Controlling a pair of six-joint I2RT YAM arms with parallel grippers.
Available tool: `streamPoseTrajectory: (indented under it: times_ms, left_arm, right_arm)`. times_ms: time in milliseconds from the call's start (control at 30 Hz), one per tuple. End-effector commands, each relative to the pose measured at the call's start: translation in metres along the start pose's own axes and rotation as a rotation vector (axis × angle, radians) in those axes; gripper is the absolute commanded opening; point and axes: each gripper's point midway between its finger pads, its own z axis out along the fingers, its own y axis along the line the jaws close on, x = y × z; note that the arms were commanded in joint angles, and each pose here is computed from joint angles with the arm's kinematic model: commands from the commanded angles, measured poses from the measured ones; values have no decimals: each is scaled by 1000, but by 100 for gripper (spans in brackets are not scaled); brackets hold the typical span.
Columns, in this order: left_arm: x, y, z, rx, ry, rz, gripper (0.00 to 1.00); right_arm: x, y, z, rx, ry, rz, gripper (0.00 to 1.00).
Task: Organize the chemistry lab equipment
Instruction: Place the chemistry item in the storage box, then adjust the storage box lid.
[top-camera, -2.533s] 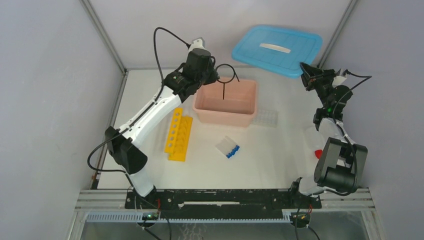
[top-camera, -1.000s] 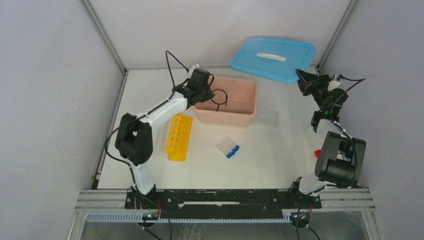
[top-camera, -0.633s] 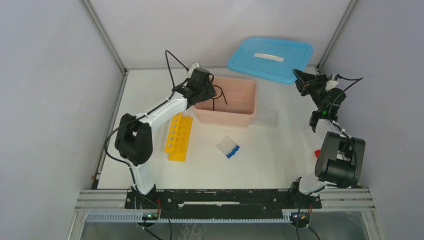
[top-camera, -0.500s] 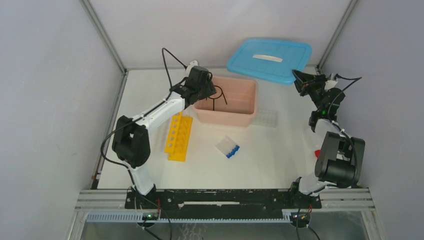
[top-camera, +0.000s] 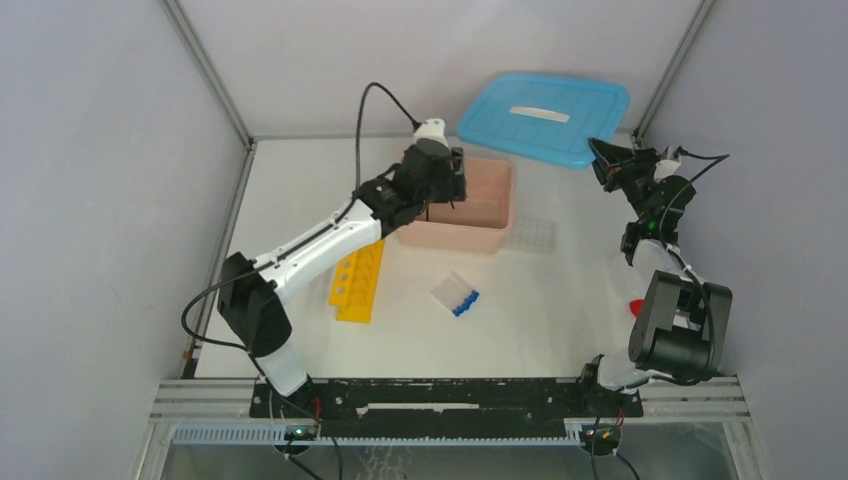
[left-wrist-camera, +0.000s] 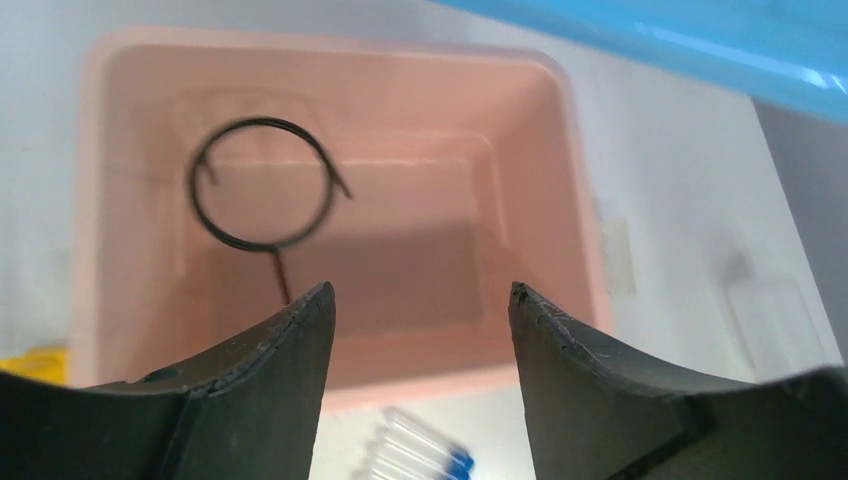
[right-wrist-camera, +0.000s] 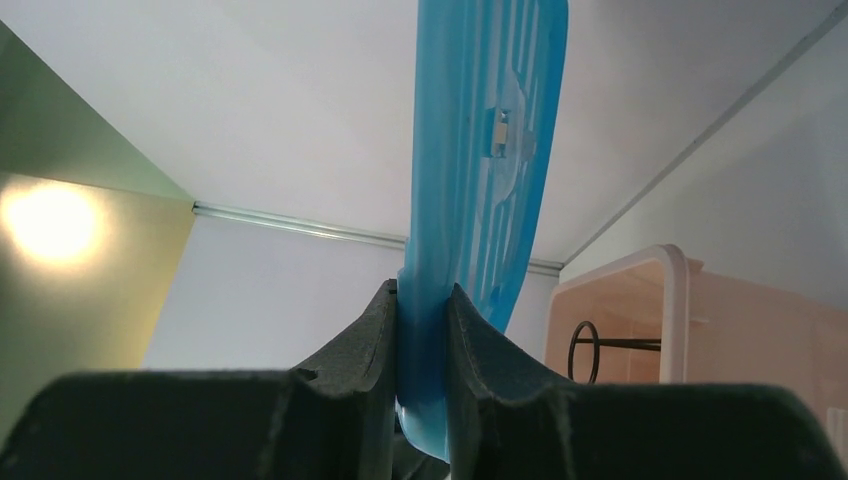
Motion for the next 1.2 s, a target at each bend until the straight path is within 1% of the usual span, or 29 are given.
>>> streamPoseTrajectory:
  times_ms: [0, 167, 300, 367, 433, 500, 700, 833, 933, 1033, 1100, 1167]
  left_arm:
    - [2, -41, -44, 121, -24, 153, 68]
    - [41, -78, -61, 260, 39, 206, 66]
    - [59, -108, -74, 363, 68, 237, 66]
    - [67, -116, -78, 386, 81, 261, 65]
    - [70, -116, -80, 376, 90, 267, 65]
    - [65, -109, -84, 353, 76, 256, 65]
    - [44, -67, -98, 197, -4, 231, 67]
    - [37, -39, -108, 120, -40, 135, 69]
    - [31, -22, -118, 94, -77, 22, 75]
    - [16, -13, -133, 136, -147, -143, 85]
    - [13, -3, -135, 167, -174, -238, 86]
    - [1, 6, -138, 189, -219, -314, 87]
  right_arm:
    - [-5, 50, -7, -110, -23, -114, 0]
    - [-17, 57, -19, -96, -61, -147, 0]
    - [-30, 65, -32, -95, -104, -162, 0]
    - [-31, 64, -36, -84, -112, -164, 0]
    - [-29, 61, -38, -70, -108, -161, 0]
    - [-23, 62, -41, -67, -95, -166, 0]
    - [4, 78, -42, -108, -30, -173, 0]
    - [26, 88, -44, -125, 22, -164, 0]
    - [40, 92, -48, -126, 35, -157, 0]
    - [55, 93, -52, -134, 63, -130, 0]
    - [68, 95, -55, -148, 91, -112, 0]
    - [78, 96, -60, -149, 116, -105, 0]
